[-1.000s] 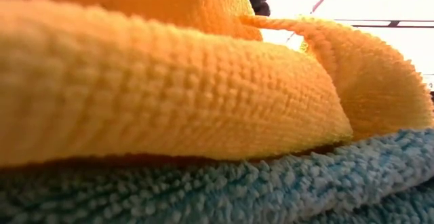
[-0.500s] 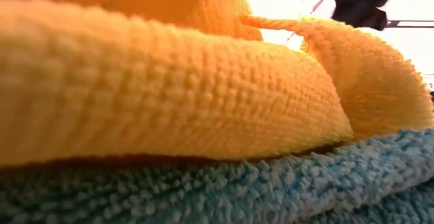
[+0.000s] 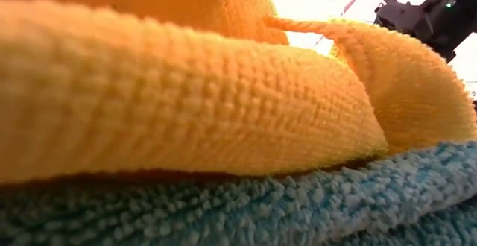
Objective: Sort microfiber towel by color & place in baskets
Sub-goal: Put the yellow microfiber towel into the top transparent bin
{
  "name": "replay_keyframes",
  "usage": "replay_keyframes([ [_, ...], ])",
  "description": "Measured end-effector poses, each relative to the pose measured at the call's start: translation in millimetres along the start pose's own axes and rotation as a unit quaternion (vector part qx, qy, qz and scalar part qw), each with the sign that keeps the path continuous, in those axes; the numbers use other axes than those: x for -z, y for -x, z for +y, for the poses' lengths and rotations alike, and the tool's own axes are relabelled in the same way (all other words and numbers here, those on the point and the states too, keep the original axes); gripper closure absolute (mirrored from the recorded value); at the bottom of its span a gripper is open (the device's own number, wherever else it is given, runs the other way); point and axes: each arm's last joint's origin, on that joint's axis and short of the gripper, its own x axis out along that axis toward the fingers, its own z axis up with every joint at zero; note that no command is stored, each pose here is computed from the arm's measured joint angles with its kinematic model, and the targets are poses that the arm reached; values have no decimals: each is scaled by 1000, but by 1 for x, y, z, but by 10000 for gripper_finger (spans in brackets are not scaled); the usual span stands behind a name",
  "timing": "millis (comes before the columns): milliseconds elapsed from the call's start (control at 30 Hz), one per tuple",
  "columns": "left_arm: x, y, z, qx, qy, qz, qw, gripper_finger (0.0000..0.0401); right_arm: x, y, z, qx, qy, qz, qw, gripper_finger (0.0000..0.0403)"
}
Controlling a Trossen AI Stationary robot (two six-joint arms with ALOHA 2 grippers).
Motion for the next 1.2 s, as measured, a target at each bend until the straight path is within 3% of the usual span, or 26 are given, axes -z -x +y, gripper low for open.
replay_keyframes([
  [400, -35, -51, -70, 47, -25, 98, 994, 270, 1, -2, 0, -10, -9, -6, 1000, 400],
  [733, -40, -84, -117, 118, -46, 138, 982, 270, 1, -2, 2, -19, -4, -9, 1000, 400],
  [1100, -23, -107, -122, 135, -29, 186, 973, 271, 0, -2, 4, -23, 11, -12, 1000, 400],
  [1200, -23, -109, -118, 137, -25, 192, 971, 289, 0, -2, 4, -24, 13, -12, 1000, 400],
])
